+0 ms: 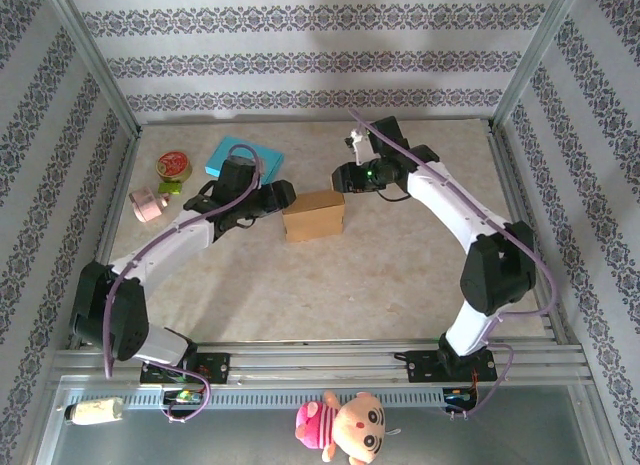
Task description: Fold the paper box
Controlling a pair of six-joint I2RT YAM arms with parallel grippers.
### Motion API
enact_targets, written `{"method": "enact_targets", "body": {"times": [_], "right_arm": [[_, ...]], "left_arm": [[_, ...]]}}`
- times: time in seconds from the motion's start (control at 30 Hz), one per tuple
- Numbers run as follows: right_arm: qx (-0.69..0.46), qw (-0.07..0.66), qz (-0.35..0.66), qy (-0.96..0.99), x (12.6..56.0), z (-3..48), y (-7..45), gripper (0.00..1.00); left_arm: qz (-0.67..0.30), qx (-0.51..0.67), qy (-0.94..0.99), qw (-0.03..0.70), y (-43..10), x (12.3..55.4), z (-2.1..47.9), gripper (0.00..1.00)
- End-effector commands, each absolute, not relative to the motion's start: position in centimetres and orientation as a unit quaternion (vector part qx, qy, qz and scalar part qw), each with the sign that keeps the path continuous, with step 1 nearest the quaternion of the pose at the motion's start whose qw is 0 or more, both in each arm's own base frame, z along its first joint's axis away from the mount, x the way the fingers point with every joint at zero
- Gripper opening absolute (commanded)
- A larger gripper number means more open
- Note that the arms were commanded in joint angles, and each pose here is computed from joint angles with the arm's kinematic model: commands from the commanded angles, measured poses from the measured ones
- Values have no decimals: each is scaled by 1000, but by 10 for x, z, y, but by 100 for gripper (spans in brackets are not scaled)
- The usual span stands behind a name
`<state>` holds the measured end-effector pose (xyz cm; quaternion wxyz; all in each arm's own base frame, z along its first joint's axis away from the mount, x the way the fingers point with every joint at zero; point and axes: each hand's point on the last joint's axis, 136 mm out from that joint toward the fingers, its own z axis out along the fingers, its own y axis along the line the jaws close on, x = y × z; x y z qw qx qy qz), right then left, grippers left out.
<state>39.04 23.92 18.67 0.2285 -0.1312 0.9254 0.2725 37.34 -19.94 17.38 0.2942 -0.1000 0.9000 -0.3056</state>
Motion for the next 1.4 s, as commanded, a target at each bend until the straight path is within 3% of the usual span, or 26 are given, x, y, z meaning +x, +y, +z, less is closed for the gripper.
{"method": "enact_targets", "body": {"times": [0.0,0.2,0.33,0.47,0.57,0.67,0.73,0.9,1.07,1.23,1.37], "right_arm": [[-140,174,247,943,373,142,238,45],[-146,161,238,947,361,132,232,34],[-147,163,238,946,343,135,227,27],[-137,177,229,947,286,122,210,28],[-122,185,262,939,257,135,205,37],[-99,222,258,935,264,150,198,66],[-79,238,253,935,279,147,194,78],[-43,156,271,949,286,106,195,84],[-55,75,300,950,261,73,219,76],[-39,60,321,944,249,68,234,56],[-7,100,315,944,272,76,231,53]], "left_arm": [[-304,-101,920,226,-207,353,132,62],[-315,-88,923,204,-213,333,122,40],[-315,-71,922,212,-216,322,131,38],[-274,-59,939,198,-216,284,122,42],[-272,-59,937,211,-221,266,128,56],[-264,-56,932,241,-223,273,139,68],[-227,-56,940,248,-216,282,131,71],[-225,-50,952,200,-233,288,96,76],[-292,-57,942,154,-263,285,66,78],[-321,-60,935,142,-275,287,59,56],[-325,-56,931,156,-282,302,66,50]]}}
